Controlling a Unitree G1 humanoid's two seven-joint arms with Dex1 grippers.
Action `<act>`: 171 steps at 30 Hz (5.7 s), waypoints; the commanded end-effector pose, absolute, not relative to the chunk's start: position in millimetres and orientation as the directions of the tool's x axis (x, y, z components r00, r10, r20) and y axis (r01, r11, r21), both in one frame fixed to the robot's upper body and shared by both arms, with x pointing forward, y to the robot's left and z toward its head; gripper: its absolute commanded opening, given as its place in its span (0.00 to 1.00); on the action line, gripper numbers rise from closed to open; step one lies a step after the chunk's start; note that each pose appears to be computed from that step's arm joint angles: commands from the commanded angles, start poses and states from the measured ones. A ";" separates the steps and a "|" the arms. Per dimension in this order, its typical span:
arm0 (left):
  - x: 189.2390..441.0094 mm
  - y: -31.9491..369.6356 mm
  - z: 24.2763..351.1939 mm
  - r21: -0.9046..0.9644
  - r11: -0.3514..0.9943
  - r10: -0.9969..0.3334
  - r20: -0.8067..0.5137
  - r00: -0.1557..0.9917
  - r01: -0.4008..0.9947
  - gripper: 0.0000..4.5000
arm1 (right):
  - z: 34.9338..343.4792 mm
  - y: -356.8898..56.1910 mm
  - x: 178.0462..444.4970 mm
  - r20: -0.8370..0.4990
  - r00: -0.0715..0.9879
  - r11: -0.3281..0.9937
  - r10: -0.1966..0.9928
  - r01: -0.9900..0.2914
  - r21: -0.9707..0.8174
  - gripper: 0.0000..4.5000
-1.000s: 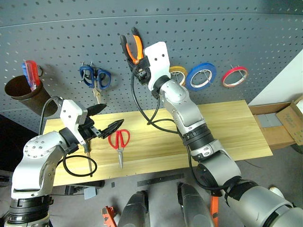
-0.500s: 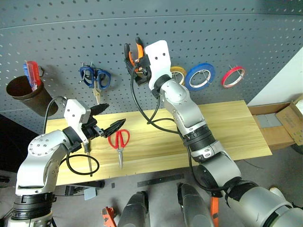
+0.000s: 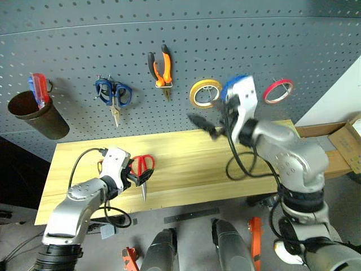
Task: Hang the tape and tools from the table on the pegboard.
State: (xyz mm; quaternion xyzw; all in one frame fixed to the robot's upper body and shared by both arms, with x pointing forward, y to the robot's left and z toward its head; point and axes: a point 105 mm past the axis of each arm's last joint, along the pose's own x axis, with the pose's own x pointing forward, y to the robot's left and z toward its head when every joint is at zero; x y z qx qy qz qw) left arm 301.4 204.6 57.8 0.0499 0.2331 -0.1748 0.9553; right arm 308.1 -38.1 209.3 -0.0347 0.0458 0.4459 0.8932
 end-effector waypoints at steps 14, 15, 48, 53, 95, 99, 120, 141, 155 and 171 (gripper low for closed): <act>298.0 208.5 7.3 0.060 0.996 -0.009 -0.675 0.738 0.067 1.00 | 170.6 -5.3 246.1 -0.265 0.366 0.353 0.892 -0.931 -0.099 0.96; 298.8 207.8 6.4 0.055 0.996 -0.011 -0.677 0.736 0.066 1.00 | 170.5 -5.1 246.6 -0.265 0.368 0.354 0.891 -0.930 -0.101 0.96; 292.4 226.0 35.0 0.019 0.995 -0.075 -0.467 0.881 0.094 0.05 | 188.0 -34.8 261.0 -0.250 0.410 0.336 0.877 -0.896 -0.290 0.96; 281.9 221.8 69.2 0.044 0.991 -0.109 -0.318 0.942 0.130 0.05 | 202.7 -47.3 254.1 -0.193 0.371 0.283 0.908 -0.885 -0.370 0.96; 308.5 215.3 195.6 0.505 0.852 -0.276 0.213 0.937 0.136 0.05 | 244.1 -60.7 266.2 -0.083 0.246 0.189 0.966 -0.885 -0.425 0.96; 313.6 211.2 195.4 0.500 0.854 -0.277 0.208 0.938 0.141 0.05 | 252.5 -56.9 267.9 -0.041 0.252 0.209 0.967 -0.874 -0.439 0.96; 320.8 213.7 173.3 0.404 0.899 -0.232 0.115 0.966 0.168 0.05 | 277.6 -46.8 268.2 0.083 0.263 0.271 0.961 -0.849 -0.454 0.96; 289.8 307.6 57.2 0.154 0.977 0.205 -0.469 0.859 -0.149 0.99 | 177.4 -6.8 299.8 -0.178 0.552 0.560 0.815 -0.828 -0.001 0.96; 328.9 330.5 41.0 0.011 0.964 0.221 -0.586 0.779 -0.265 0.99 | 169.9 54.0 288.9 -0.256 0.485 0.485 0.836 -0.872 -0.068 0.96; 328.5 343.4 24.2 -0.064 0.918 0.279 -0.597 0.752 -0.391 0.15 | 179.9 59.9 284.6 -0.258 0.453 0.412 0.853 -0.889 -0.198 0.96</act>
